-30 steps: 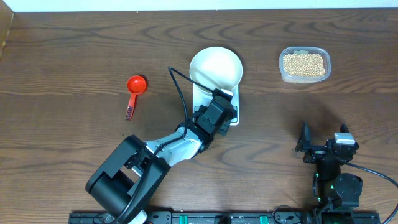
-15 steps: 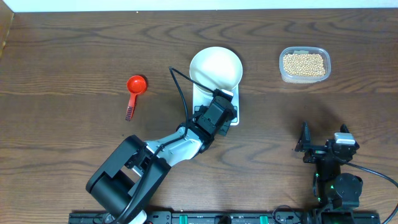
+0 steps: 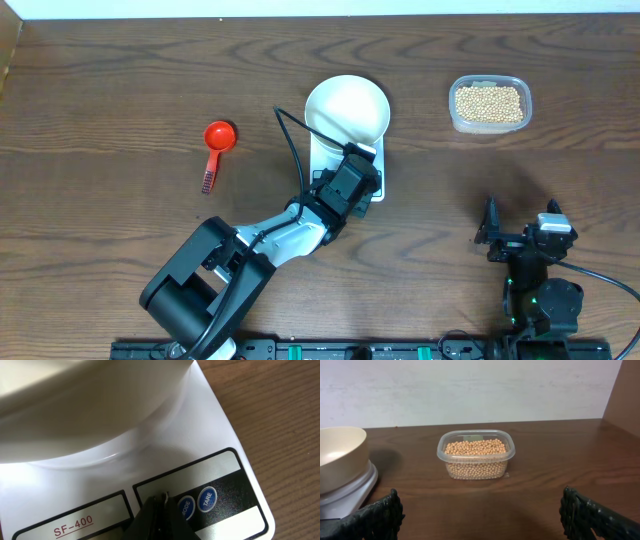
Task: Scoop item into bowl and weigh 50g on scale
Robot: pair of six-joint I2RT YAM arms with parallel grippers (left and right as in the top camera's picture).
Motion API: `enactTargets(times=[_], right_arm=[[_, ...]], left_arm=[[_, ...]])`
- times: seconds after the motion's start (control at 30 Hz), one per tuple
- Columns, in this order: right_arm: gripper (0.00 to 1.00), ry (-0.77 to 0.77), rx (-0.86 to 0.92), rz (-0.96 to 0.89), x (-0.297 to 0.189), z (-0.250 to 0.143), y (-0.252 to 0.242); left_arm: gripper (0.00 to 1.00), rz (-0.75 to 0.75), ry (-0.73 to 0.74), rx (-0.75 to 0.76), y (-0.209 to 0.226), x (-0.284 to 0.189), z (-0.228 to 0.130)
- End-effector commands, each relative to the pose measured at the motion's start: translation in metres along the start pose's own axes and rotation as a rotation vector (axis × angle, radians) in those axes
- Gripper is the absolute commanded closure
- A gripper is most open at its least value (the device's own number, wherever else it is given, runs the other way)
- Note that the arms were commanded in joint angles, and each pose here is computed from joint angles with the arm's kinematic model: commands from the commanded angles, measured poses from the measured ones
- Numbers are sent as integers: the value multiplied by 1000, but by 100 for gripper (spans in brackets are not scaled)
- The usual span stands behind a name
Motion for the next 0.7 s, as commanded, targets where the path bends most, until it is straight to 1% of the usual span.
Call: enactTargets(times=[0.0, 0.27, 0.47, 0.67], right_arm=[[1, 2, -5, -1, 0, -1, 0], [1, 2, -5, -1, 0, -1, 0], [1, 2, -5, -1, 0, -1, 0], [1, 2, -5, 0, 0, -1, 0]], left_arm=[[93, 24, 173, 26, 6, 17, -57], [93, 25, 179, 22, 6, 17, -59], [93, 33, 212, 19, 7, 18, -68], [93, 47, 230, -34, 9, 19, -74]])
Point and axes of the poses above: each gripper's point midway between its finger pads, its own x axis out along the fingers, its own y axis along the line the jaws close on, z = x × y, the point moved 2 cm from there along -x, back along the fingers, and after that the axes turned 6 degrees about x, right-handed, at the moved point
